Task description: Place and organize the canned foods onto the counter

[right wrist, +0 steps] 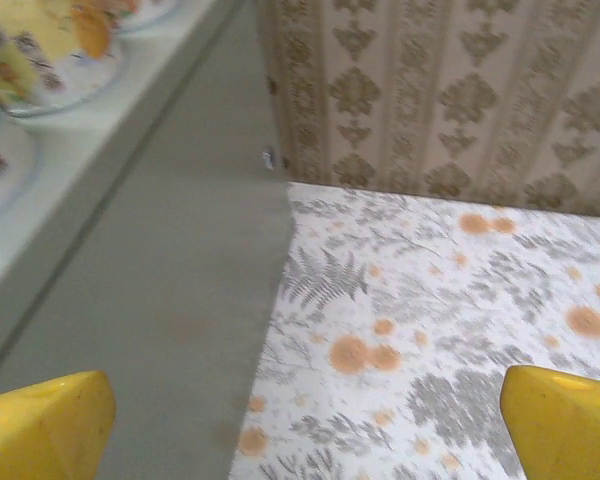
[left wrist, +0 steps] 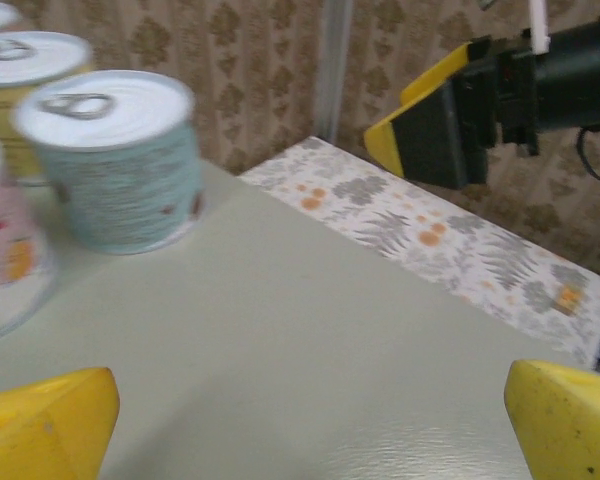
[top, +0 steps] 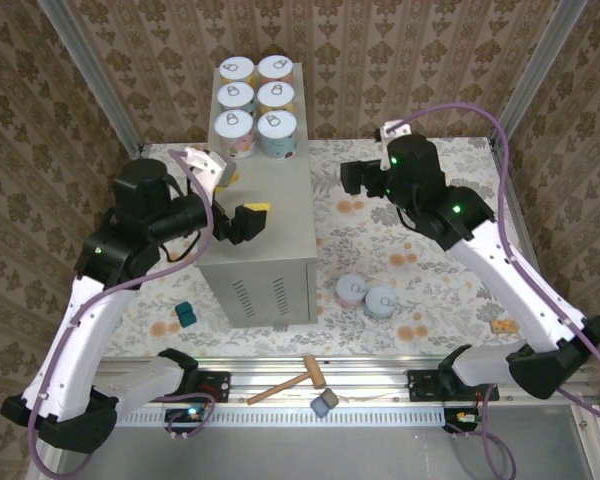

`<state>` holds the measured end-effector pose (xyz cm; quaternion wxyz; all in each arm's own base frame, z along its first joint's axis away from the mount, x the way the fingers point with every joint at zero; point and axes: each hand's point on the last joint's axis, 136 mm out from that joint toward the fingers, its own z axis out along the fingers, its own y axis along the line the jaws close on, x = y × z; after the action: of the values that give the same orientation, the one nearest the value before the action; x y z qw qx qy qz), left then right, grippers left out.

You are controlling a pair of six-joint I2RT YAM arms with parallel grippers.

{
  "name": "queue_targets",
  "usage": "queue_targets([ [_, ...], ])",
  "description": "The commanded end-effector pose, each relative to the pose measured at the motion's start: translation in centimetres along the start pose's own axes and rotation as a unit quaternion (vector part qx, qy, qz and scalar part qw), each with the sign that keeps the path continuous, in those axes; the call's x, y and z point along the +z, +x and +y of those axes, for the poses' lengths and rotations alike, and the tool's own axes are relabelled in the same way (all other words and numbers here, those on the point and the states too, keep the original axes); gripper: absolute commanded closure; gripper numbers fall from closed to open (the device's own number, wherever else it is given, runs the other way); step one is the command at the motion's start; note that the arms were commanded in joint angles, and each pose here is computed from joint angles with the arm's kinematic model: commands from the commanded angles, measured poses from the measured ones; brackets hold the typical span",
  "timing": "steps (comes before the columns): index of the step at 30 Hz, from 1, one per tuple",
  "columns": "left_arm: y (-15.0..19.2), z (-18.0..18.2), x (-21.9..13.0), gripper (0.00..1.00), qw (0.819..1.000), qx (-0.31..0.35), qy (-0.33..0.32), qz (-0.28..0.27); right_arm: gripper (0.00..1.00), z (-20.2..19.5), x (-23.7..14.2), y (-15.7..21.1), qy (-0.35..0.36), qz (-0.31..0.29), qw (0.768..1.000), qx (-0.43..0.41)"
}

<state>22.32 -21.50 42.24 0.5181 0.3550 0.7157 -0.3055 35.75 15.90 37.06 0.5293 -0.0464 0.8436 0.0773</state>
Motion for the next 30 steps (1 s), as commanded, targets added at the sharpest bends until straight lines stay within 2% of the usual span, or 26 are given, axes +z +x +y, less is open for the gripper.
queue_targets([
  [1,-0.6,-1.5,0.2,0.0,1.0,0.011,0.017,0.003,0.0,-2.9,-0.1,4.6,0.063,0.056,0.996,0.018],
  [8,-0.7,-4.1,1.6,0.0,0.998,0.029,0.046,0.02,0.0,-4.5,0.2,12.4,0.081,0.113,0.989,0.059],
  [14,-0.9,-6.3,2.5,0.0,0.996,0.048,0.069,0.026,0.0,-3.4,1.6,18.9,0.056,0.178,0.979,0.077],
  [22,-0.6,-7.5,3.0,0.0,0.995,0.062,0.074,0.032,0.0,-0.2,3.2,24.9,0.009,0.254,0.967,0.026],
  [30,-0.3,-7.7,3.0,0.0,0.995,0.065,0.07,0.039,0.0,3.0,4.5,29.0,-0.041,0.295,0.954,-0.038],
])
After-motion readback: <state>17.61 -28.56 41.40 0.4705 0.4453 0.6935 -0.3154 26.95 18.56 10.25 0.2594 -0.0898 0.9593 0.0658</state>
